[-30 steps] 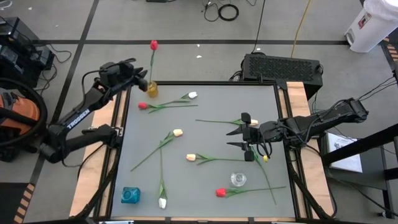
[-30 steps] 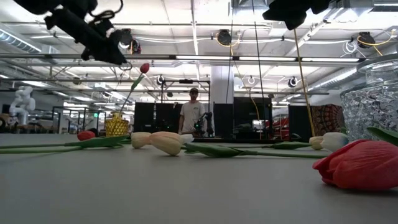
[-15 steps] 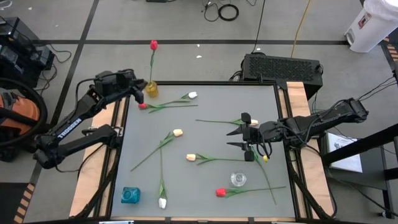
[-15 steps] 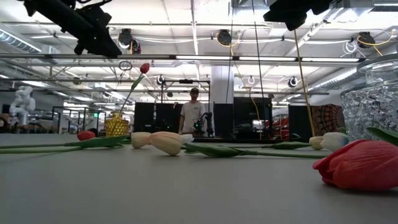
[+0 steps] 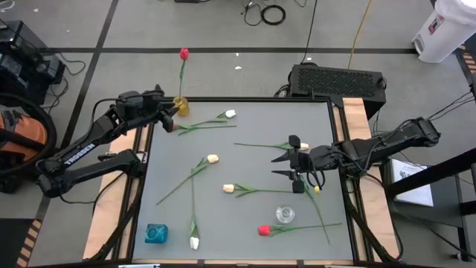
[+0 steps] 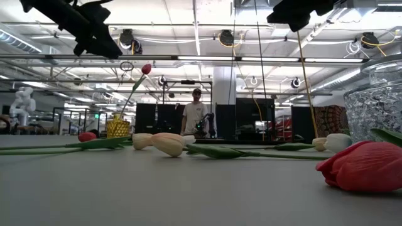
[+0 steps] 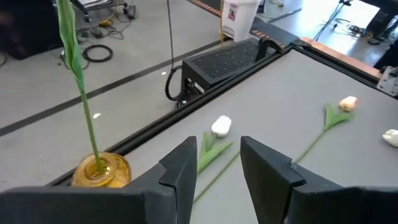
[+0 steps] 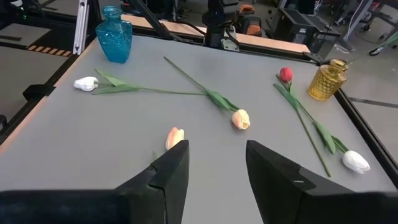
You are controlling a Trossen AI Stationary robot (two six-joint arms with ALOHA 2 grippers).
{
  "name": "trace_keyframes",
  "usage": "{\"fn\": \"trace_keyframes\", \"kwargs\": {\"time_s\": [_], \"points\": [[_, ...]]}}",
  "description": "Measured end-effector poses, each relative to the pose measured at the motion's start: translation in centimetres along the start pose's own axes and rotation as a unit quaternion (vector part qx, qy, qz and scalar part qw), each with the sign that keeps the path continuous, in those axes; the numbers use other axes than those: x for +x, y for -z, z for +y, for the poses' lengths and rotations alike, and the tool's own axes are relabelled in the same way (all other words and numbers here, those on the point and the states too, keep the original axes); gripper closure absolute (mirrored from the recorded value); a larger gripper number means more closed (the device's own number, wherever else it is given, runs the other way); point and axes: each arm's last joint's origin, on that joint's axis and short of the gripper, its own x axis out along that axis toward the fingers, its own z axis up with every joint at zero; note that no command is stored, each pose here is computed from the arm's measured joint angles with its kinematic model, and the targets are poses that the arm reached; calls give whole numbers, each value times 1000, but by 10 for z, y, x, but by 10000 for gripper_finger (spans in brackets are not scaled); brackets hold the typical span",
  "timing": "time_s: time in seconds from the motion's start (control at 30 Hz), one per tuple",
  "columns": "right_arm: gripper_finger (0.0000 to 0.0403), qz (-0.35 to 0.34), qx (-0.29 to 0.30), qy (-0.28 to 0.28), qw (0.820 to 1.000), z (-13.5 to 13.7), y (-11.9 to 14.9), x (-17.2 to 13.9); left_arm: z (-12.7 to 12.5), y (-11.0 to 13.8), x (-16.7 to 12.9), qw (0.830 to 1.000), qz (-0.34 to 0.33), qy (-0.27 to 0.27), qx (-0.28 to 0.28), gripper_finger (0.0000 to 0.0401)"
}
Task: Sort flowers into vase by color
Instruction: Put the top red tulip into the yellow vase
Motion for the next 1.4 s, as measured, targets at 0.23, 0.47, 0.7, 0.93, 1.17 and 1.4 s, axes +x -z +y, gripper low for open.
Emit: {"fn": "trace_keyframes", "kwargs": {"time_s": [0.23, 0.47, 0.7, 0.93, 1.17, 1.4], "points": [[252, 7, 4, 0, 1000, 0, 1, 0, -8, 7, -15, 1000, 5, 18, -25, 271], [252, 7, -11, 0, 1000, 0, 1, 0, -12, 18, -31, 998, 28, 16, -60, 271], [252, 6, -13, 0, 1000, 0, 1, 0, -11, 21, -35, 992, 35, 13, -118, 271], [252, 10, -24, 0, 1000, 0, 2, 0, -12, 21, -32, 985, 43, 11, -165, 271], [252, 24, -28, 0, 999, 0, 5, 0, -13, 21, -31, 980, 54, 29, -189, 271], [252, 29, -38, -1, 999, 0, 6, 0, -13, 21, -31, 966, 54, 27, -253, 271]]}}
